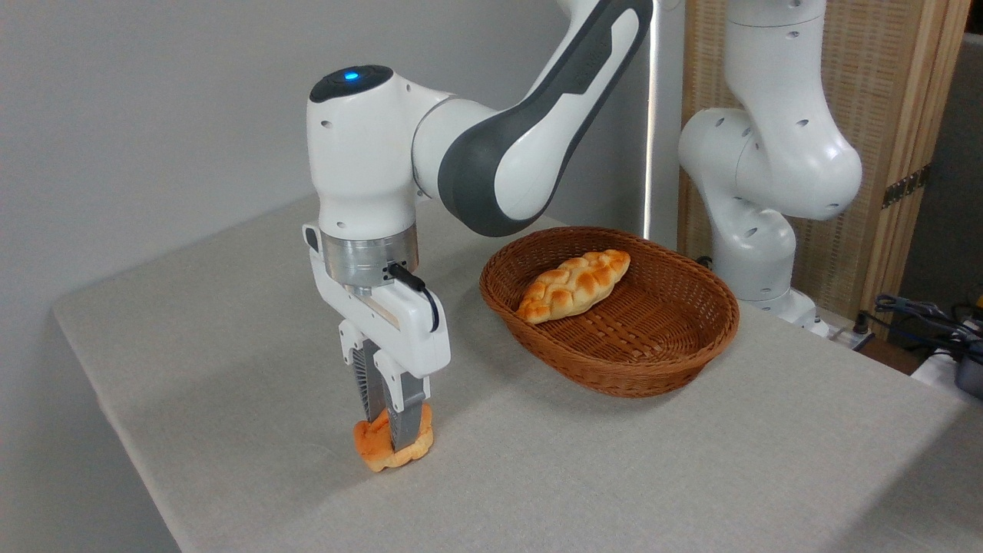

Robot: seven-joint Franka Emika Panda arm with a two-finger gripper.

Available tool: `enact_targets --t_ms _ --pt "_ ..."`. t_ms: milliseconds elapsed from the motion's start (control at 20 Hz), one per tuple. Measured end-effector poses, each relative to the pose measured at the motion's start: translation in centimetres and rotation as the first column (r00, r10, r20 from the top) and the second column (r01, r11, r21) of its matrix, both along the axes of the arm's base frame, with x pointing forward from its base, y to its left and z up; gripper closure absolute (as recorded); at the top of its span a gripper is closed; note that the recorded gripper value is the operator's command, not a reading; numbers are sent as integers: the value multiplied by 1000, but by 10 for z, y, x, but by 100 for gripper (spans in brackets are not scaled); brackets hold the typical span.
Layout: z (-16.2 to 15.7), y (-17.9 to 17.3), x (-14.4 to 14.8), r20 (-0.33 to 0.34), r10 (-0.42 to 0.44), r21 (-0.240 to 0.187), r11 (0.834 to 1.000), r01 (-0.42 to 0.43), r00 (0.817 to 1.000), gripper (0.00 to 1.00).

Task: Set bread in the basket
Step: 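Close the gripper on the orange bun and grip it, then lift the bun and carry it over the wicker basket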

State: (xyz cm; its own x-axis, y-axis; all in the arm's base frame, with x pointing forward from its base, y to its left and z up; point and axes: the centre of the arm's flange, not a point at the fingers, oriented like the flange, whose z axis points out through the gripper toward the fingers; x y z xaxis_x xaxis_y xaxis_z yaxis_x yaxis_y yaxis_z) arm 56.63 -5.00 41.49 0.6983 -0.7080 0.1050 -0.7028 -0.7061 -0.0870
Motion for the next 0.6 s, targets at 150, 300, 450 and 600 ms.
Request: enact_targets --t_ms 150,300,450,600 --pt "0 0 0 -4 0 0 1000 0 1000 75" --pt "21 2 -5 -50 -2 5 1000 3 999 75" --pt "79 10 -32 -95 -63 13 998 64 994 75" --pt "133 33 -76 -142 -131 5 991 133 981 72"
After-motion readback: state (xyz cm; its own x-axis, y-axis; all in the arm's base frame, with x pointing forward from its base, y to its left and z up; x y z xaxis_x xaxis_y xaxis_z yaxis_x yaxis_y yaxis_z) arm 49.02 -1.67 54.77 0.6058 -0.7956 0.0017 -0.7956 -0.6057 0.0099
